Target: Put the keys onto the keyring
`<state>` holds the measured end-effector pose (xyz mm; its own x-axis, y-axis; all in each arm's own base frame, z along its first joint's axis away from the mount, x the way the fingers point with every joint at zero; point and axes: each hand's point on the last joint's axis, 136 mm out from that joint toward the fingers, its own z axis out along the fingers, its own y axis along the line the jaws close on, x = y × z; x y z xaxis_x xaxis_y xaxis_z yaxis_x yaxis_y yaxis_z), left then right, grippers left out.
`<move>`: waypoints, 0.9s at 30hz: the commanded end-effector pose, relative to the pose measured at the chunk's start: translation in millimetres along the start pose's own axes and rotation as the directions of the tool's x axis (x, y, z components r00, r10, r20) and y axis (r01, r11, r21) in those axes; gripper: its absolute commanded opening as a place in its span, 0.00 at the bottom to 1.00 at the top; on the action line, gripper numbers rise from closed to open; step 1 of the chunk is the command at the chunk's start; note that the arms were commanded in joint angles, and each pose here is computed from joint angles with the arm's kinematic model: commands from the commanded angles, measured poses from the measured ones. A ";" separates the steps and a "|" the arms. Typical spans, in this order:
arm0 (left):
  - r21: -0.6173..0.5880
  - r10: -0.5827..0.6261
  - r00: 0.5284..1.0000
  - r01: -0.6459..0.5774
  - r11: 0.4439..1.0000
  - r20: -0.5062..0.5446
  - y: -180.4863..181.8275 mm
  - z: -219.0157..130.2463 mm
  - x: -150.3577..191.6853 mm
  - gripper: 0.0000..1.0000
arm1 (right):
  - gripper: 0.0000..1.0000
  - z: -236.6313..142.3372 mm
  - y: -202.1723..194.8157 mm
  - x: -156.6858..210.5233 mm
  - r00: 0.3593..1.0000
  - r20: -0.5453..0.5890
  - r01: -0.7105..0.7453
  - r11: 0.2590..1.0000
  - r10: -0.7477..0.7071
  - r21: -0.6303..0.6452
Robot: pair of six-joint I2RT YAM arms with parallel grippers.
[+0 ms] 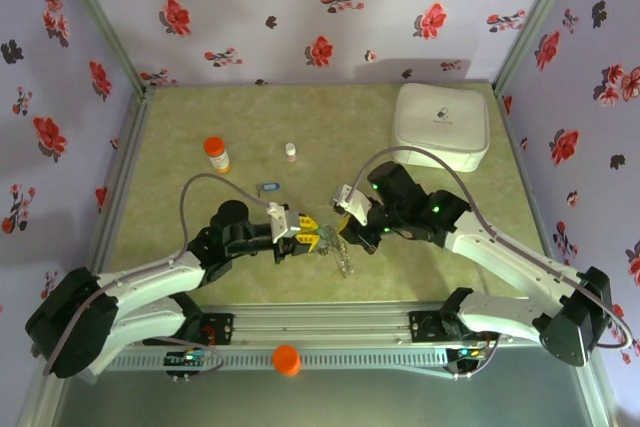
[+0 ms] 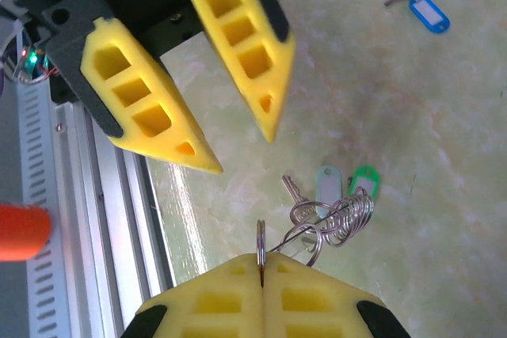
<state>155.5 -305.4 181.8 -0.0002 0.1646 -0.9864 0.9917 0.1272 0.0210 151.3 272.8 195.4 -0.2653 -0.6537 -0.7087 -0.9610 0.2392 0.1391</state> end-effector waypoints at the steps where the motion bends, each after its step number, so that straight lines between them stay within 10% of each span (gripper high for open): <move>1: 0.094 0.019 1.000 -0.019 0.995 0.010 -9.5 4.3 -8.1 0.31 | 0.00 -3.6 6.5 -8.0 0.987 -0.029 0.155 0.988 -0.156 -0.025; 25: 0.170 0.018 0.998 -0.029 0.985 0.063 -15.5 10.5 -20.9 0.00 | 0.00 10.0 19.7 -25.1 0.972 -0.061 0.222 0.972 -0.227 -0.076; 27: 0.168 0.017 0.997 -0.028 0.985 0.070 -16.0 9.7 -20.9 0.00 | 0.20 5.4 16.7 -32.7 0.982 0.010 0.187 0.981 -0.187 -0.049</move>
<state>141.4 -318.1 183.9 -0.0179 0.1562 -0.9876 0.9995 -0.0230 -0.0218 141.5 292.4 196.5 -0.0739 -0.7603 -0.6453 -0.9973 0.0584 0.0453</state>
